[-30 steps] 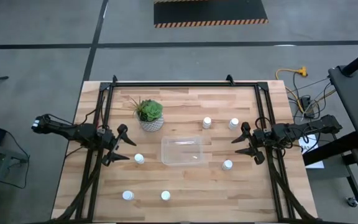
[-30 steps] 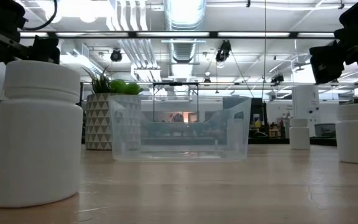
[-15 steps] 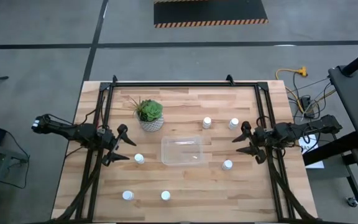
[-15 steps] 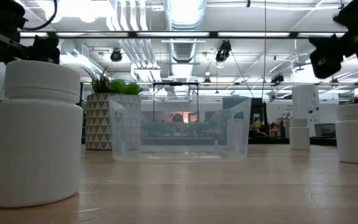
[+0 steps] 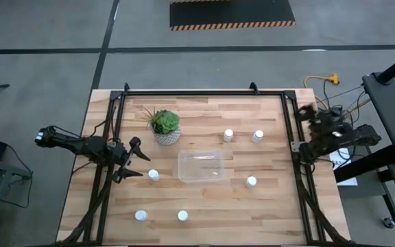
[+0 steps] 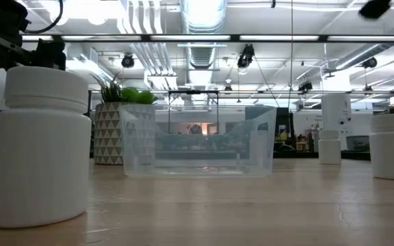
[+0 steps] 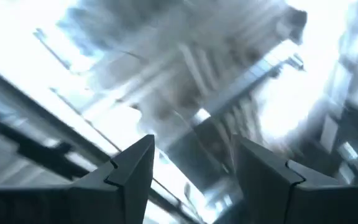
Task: Pick and place pill bottles into a basket
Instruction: Put the white pill bottle into the transparent bin
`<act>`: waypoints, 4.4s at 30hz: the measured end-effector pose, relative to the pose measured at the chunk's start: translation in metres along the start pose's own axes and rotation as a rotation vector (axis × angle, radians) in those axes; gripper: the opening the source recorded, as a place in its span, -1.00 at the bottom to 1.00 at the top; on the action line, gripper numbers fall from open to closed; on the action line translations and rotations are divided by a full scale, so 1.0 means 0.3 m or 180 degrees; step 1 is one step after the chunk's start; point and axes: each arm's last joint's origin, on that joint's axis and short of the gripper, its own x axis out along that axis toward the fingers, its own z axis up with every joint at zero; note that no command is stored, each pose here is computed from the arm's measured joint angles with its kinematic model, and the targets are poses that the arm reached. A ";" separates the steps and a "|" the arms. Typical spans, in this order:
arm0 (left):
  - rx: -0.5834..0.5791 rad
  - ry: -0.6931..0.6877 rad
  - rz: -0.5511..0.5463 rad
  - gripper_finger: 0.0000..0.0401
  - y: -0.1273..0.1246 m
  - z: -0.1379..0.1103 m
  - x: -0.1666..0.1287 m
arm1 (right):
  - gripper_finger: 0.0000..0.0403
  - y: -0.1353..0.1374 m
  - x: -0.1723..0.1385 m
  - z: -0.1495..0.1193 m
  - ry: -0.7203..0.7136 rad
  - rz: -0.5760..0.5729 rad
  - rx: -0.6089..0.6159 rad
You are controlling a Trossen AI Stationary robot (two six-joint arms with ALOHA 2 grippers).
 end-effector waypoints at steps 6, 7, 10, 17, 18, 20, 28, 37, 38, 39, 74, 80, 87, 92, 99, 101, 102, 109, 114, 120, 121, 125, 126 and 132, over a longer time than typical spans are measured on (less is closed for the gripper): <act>0.0001 -0.0001 0.0001 0.44 0.000 0.000 0.000 | 0.00 0.148 0.247 0.066 0.0237 0.0554 -0.0898; 0.0000 -0.0001 0.0001 0.44 0.000 0.000 0.000 | 0.00 0.169 0.291 0.074 0.0390 0.0524 -0.1009; 0.0001 -0.0002 0.0008 0.44 0.000 0.000 0.000 | 0.00 0.215 0.401 0.077 0.1215 0.0352 -0.1357; 0.0001 -0.0001 0.0009 0.44 0.000 0.000 0.000 | 0.00 0.264 0.551 0.042 0.3497 -0.0342 -0.1667; 0.0001 -0.0002 0.0009 0.44 0.000 0.000 0.000 | 0.00 0.265 0.560 0.035 0.3800 -0.0444 -0.1720; 0.0001 -0.0002 0.0009 0.44 0.000 0.000 0.000 | 0.00 0.264 0.569 0.021 0.4435 -0.0649 -0.1855; 0.0001 -0.0001 -0.0001 0.44 0.000 0.000 0.000 | 0.00 0.236 0.577 -0.059 0.6055 -0.1303 -0.2129; 0.0001 0.0001 -0.0004 0.44 0.000 0.000 0.000 | 0.00 0.158 0.544 -0.227 0.6855 -0.1409 -0.2353; 0.0000 0.0000 -0.0005 0.44 0.000 0.000 0.000 | 0.00 0.146 0.535 -0.248 0.6944 -0.1433 -0.2371; 0.0000 0.0001 -0.0004 0.44 0.000 0.000 0.000 | 0.00 0.134 0.525 -0.269 0.7032 -0.1456 -0.2385; 0.0002 -0.0006 0.0008 0.44 0.000 0.000 0.000 | 0.00 -0.037 0.153 -0.580 0.7742 -0.0801 -0.1382; 0.0001 0.0006 0.0009 0.44 0.000 0.000 0.000 | 0.05 -0.046 0.123 -0.594 0.7797 -0.0766 -0.1083; 0.0000 0.0005 -0.0003 0.44 0.000 0.000 0.000 | 0.50 -0.055 0.107 -0.601 0.7776 -0.0707 -0.1081; 0.0001 0.0006 -0.0003 0.44 0.000 0.000 0.000 | 0.80 -0.060 0.095 -0.601 0.7840 -0.0475 -0.1182; 0.0000 0.0007 -0.0002 0.44 0.000 0.000 0.000 | 0.85 -0.069 0.085 -0.615 0.7733 -0.0303 -0.1228; 0.0000 0.0006 -0.0002 0.44 0.000 0.000 0.000 | 0.85 -0.073 0.081 -0.622 0.7661 -0.0285 -0.1223; -0.0001 0.0006 -0.0002 0.44 0.000 0.000 0.000 | 0.85 -0.075 0.077 -0.625 0.7646 -0.0280 -0.1224; 0.0000 0.0007 -0.0001 0.44 0.000 0.000 0.000 | 0.85 -0.093 0.048 -0.635 0.7583 -0.0168 -0.1356; -0.0001 0.0007 0.0000 0.44 0.000 -0.001 0.000 | 0.85 -0.107 0.019 -0.637 0.7586 -0.0168 -0.1357; -0.0001 0.0006 0.0000 0.44 0.000 0.000 0.000 | 0.85 -0.134 -0.042 -0.638 0.7610 -0.0198 -0.1351; -0.0001 0.0006 0.0000 0.44 0.000 0.000 0.000 | 0.85 -0.137 -0.050 -0.638 0.7613 -0.0198 -0.1353; 0.0001 0.0006 0.0002 0.44 0.000 0.000 0.000 | 0.85 -0.147 -0.067 -0.640 0.7570 -0.0209 -0.1408; -0.0001 0.0006 0.0002 0.44 0.000 0.000 0.000 | 0.85 -0.149 -0.071 -0.641 0.7554 -0.0213 -0.1435; -0.0001 0.0005 0.0012 0.44 0.000 0.000 0.000 | 0.85 -0.163 -0.100 -0.643 0.7507 -0.0201 -0.1445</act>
